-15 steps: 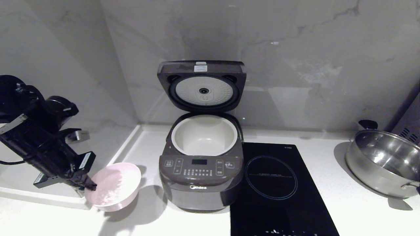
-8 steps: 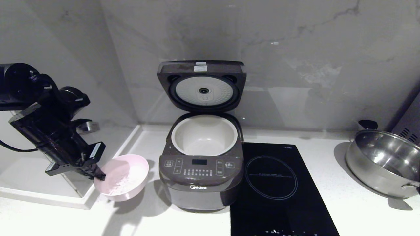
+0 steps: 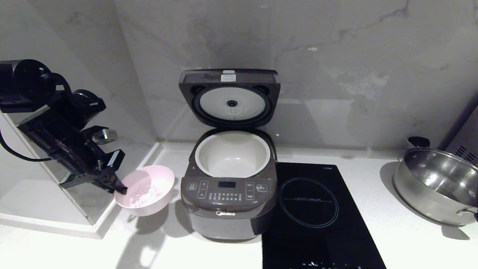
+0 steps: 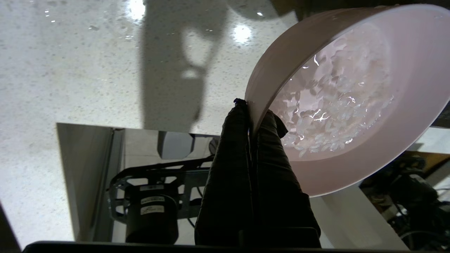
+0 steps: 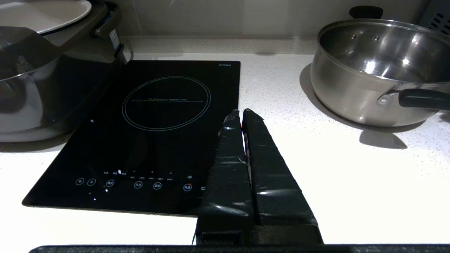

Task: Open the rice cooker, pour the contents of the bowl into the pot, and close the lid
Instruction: Pour the water from the bowl into the rice cooker

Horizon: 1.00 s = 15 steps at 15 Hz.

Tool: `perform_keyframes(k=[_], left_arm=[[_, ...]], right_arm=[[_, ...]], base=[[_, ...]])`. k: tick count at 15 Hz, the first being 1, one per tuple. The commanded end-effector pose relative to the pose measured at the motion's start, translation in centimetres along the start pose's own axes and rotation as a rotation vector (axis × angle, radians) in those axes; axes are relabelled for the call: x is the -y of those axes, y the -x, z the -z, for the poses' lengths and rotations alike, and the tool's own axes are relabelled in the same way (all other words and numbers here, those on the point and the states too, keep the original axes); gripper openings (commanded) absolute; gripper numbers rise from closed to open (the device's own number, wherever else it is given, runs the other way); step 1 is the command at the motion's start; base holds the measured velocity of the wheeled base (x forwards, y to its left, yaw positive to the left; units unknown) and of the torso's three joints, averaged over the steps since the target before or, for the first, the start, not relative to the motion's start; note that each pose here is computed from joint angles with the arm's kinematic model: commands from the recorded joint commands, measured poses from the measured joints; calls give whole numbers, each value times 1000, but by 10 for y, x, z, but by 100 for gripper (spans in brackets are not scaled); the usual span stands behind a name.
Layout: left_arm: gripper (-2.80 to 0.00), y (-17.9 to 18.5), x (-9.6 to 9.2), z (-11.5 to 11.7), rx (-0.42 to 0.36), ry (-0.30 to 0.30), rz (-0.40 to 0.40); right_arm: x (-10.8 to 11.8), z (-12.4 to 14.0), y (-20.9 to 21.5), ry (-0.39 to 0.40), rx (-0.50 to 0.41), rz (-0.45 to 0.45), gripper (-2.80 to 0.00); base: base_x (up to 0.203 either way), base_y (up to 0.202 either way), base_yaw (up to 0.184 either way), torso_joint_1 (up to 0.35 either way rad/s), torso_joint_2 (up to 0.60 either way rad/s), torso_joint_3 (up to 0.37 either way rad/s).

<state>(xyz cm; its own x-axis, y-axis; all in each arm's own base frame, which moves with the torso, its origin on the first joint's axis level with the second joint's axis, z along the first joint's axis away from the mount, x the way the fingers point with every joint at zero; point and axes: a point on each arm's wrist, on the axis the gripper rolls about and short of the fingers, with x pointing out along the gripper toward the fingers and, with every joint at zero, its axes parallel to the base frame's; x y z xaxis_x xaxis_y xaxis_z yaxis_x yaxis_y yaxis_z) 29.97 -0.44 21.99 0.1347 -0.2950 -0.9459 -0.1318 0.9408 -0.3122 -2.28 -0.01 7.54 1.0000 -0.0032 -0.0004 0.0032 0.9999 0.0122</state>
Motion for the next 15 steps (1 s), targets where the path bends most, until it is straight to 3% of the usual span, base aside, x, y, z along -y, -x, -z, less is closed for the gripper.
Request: perform_keyframes(k=[1,9,15], left_arm=[[-280,-1,1,-5,-2,3,10],[-280,7,27,-18,35,-34,29],[-280,-5,41,-28,15,-55,32]], right_arm=[[0,0,0,0,0,0,-280],[0,0,0,0,0,0,-280],[0,0,0,0,0,0,-280]], base=[[0,0,0,0,0,0],[0,0,0,0,0,0],[0,0,0,0,0,0]])
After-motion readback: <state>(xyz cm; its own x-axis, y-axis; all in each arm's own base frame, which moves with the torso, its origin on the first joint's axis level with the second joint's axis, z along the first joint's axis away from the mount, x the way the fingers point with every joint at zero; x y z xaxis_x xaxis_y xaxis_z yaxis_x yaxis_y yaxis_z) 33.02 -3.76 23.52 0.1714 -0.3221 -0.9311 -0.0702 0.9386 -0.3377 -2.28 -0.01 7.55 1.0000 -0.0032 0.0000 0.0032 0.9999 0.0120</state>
